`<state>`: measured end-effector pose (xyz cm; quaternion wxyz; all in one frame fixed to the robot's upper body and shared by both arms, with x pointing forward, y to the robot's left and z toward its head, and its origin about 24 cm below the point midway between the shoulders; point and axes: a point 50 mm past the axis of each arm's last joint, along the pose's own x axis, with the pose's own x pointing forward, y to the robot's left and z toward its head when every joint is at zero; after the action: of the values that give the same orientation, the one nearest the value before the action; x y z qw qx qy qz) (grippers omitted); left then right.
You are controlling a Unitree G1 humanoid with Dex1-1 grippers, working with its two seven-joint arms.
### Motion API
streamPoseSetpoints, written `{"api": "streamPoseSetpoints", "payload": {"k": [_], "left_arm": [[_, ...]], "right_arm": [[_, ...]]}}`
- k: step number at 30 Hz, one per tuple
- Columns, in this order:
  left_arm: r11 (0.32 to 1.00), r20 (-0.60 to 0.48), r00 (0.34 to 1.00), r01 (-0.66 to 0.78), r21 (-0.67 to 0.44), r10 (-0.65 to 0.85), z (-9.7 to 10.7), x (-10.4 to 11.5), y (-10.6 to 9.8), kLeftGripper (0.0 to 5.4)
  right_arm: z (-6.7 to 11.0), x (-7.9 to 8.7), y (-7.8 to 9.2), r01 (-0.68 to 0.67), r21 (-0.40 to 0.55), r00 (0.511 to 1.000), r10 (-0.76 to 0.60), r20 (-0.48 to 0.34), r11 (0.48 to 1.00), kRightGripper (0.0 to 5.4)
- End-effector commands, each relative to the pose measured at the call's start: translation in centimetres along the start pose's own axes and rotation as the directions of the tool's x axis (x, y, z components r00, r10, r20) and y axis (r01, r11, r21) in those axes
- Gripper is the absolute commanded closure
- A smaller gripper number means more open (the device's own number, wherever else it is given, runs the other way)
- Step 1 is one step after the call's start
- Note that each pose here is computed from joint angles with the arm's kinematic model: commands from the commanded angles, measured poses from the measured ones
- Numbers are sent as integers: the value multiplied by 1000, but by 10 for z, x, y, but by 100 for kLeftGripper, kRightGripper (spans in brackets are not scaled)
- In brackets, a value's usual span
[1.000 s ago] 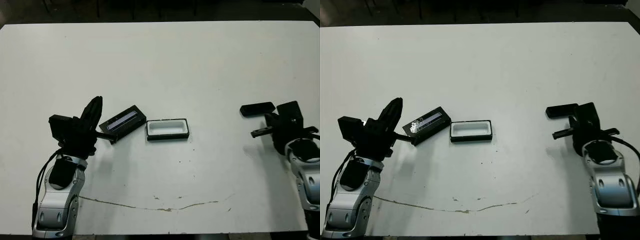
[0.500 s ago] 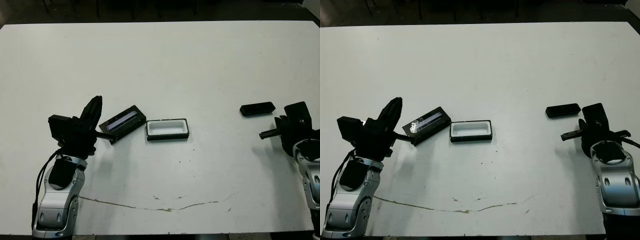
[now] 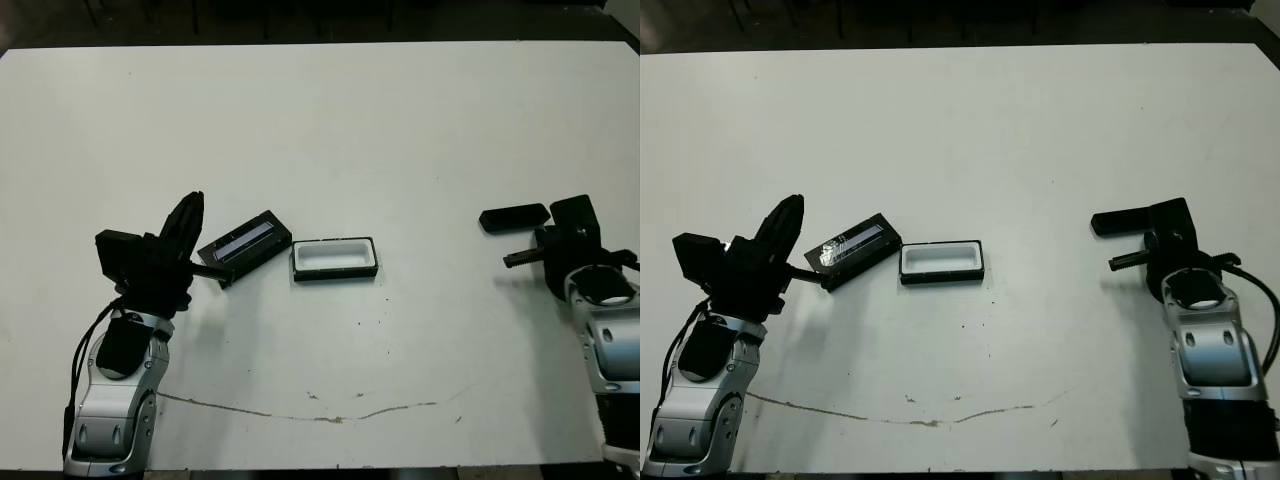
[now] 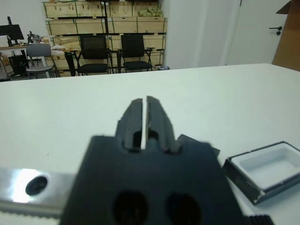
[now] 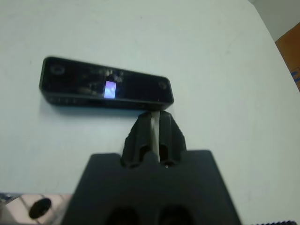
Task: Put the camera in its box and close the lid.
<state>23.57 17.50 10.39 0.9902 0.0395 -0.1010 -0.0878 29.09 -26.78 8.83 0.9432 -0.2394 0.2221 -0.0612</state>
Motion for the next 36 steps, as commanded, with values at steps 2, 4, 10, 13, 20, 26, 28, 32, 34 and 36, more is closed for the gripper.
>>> {"api": "streamPoseSetpoints", "payload": {"k": [2, 4, 10, 13, 20, 26, 28, 32, 34, 36], "left_arm": [[1000, -35, 999, -3, 12, 3, -5, -4, 3, 538], [1000, -37, 999, -3, 11, 3, -5, -4, 3, 538], [1000, -38, 999, -7, 7, 7, -6, -4, 4, 538], [1000, -36, 999, -4, 12, 5, -5, -4, 4, 538], [1000, -41, 999, -4, 13, 4, -5, -4, 4, 538], [1000, -43, 999, -7, 21, 8, -5, -3, 3, 538], [1000, -45, 999, -7, 19, 8, -5, -3, 3, 538], [1000, -44, 999, -9, 19, 9, -5, -3, 3, 538], [1000, -42, 999, -10, 19, 10, -5, -4, 3, 538], [1000, -40, 999, -10, 23, 11, -5, -4, 3, 538]], "right_arm": [[-6, 11, 2, 31, -1, 996, -31, -80, 1000, 540], [-6, 15, 2, 46, -2, 994, -46, -96, 999, 540], [-9, 25, -4, 65, -25, 990, -67, -122, 998, 540], [-10, 27, -6, 79, -45, 987, -85, -137, 996, 540], [-14, 34, -10, 64, -56, 989, -71, -130, 996, 540], [-12, 37, -9, 23, -64, 995, -29, -99, 998, 540], [-10, 38, -10, 3, -65, 996, -9, -88, 998, 540], [-3, 39, -8, -38, -81, 997, 33, -66, 996, 540], [2, 39, -7, -54, -98, 997, 49, -61, 994, 540], [5, 40, -6, -66, -108, 996, 60, -58, 992, 540]]}}
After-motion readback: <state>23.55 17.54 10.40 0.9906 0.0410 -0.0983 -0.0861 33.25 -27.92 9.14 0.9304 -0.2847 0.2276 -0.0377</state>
